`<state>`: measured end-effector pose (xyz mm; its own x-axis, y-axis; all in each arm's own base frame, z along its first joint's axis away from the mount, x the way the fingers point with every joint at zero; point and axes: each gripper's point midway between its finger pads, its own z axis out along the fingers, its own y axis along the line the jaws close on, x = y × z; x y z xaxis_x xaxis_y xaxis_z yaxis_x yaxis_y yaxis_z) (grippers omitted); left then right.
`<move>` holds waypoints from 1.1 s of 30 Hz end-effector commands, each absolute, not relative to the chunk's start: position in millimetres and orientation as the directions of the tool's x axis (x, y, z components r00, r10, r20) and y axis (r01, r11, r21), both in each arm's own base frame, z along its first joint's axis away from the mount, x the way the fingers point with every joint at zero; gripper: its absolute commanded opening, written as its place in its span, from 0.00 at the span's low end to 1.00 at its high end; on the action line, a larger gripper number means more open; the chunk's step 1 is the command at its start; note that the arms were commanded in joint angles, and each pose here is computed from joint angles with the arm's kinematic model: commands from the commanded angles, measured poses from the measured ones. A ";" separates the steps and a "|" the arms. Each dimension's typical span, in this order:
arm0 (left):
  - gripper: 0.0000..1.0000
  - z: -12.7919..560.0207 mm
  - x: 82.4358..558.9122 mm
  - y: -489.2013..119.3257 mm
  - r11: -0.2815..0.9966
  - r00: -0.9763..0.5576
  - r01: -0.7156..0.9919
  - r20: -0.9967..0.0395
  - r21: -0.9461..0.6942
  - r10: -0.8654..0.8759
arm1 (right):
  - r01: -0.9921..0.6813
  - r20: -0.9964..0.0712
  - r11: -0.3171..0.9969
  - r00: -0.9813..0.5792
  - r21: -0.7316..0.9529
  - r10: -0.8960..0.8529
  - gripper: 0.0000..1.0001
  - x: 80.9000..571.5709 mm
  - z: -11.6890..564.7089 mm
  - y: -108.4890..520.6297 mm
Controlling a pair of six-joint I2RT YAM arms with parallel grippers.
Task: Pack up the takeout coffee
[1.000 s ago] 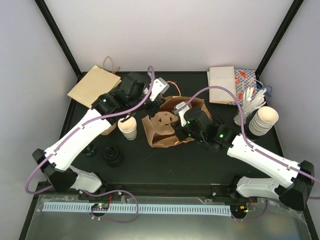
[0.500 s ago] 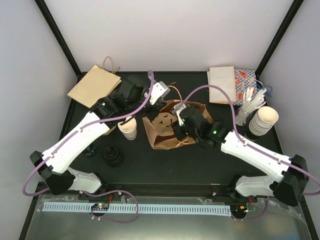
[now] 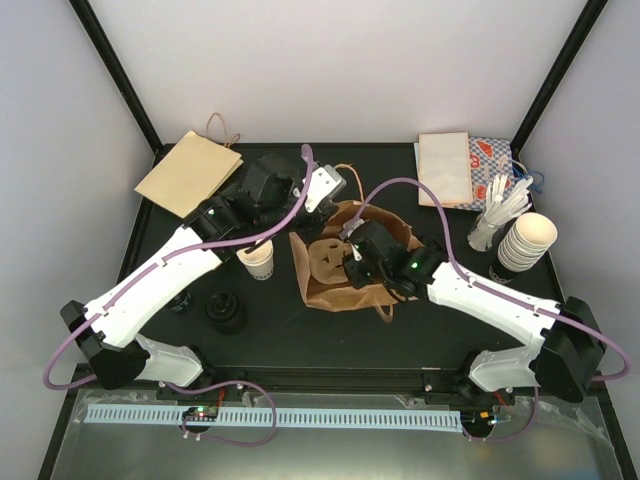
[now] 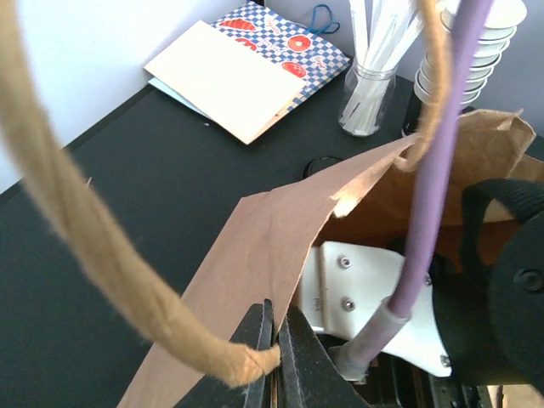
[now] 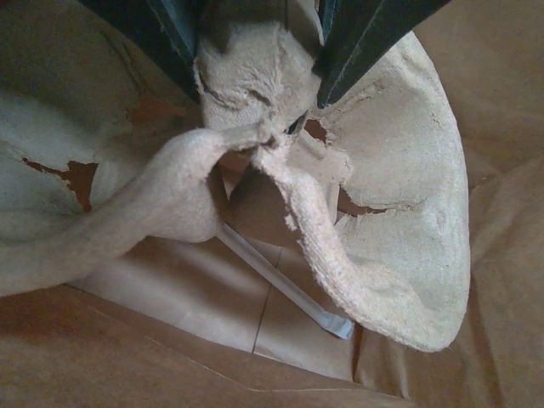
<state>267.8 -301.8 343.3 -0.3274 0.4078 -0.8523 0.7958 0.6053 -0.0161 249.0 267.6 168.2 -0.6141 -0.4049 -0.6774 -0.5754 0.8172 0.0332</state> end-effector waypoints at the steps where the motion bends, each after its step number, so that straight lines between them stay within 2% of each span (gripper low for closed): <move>1: 0.02 364.2 268.8 -308.3 0.607 -0.269 0.794 -0.894 0.004 0.359 | -0.558 -0.670 0.829 -0.627 0.031 -0.397 0.34 253.9 157.4 268.3; 33: 0.02 363.7 244.9 -308.6 0.574 -0.252 0.819 -0.894 0.008 0.370 | -0.553 -0.624 0.833 -0.644 -0.020 -0.443 0.33 255.5 133.9 263.2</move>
